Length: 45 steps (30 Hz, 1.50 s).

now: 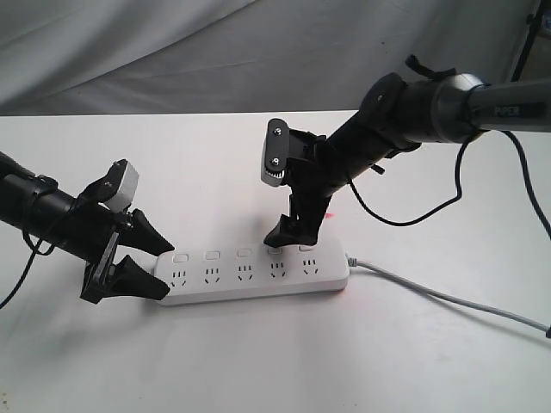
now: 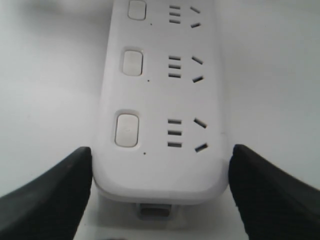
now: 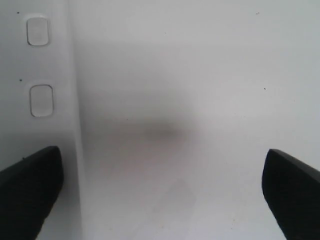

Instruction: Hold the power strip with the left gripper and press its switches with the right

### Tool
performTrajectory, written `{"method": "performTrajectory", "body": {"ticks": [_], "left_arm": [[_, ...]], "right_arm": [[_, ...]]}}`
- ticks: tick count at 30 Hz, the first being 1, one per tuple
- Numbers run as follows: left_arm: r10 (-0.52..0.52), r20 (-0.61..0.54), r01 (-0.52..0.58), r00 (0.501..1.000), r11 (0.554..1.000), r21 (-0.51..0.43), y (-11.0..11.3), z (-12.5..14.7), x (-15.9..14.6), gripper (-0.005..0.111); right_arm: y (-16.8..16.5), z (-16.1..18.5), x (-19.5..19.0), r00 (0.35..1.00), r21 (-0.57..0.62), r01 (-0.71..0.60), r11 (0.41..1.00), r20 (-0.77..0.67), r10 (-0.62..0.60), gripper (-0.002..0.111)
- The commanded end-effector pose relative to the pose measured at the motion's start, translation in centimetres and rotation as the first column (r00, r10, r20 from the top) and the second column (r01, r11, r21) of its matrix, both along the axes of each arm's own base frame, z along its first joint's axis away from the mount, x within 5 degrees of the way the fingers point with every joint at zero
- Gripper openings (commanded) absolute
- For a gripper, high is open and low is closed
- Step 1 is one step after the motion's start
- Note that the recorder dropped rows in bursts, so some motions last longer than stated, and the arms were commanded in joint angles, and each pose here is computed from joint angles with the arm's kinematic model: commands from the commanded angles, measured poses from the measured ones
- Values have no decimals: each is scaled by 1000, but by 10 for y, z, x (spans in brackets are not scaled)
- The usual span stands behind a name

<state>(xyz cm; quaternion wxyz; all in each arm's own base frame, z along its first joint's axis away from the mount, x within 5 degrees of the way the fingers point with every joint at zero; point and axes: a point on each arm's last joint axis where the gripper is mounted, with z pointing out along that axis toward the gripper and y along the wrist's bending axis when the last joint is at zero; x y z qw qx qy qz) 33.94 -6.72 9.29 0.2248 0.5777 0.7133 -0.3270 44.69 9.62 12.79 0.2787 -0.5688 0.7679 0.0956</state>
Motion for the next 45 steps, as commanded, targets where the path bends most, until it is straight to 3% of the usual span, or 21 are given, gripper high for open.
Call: {"method": "performTrajectory", "body": {"ticks": [1, 6, 12, 27, 45], "left_arm": [[-43, -6, 43, 999, 996, 84, 3, -16, -5, 48], [-43, -6, 43, 999, 996, 84, 3, -16, -5, 48], [-43, -6, 43, 999, 996, 84, 3, -16, -5, 48], [-43, -6, 43, 999, 996, 84, 3, -16, -5, 48], [-43, -6, 43, 999, 996, 84, 3, -16, -5, 48]], "right_arm": [[4, -18, -8, 994, -98, -107, 989, -30, 104, 105], [13, -20, -11, 991, -152, -134, 979, -37, 130, 105], [13, -18, -10, 993, -118, -114, 987, -33, 111, 105], [15, 37, -11, 996, -13, -59, 998, 67, 60, 105], [-19, 36, -10, 1000, 9, -13, 1000, 1, 13, 105]]}}
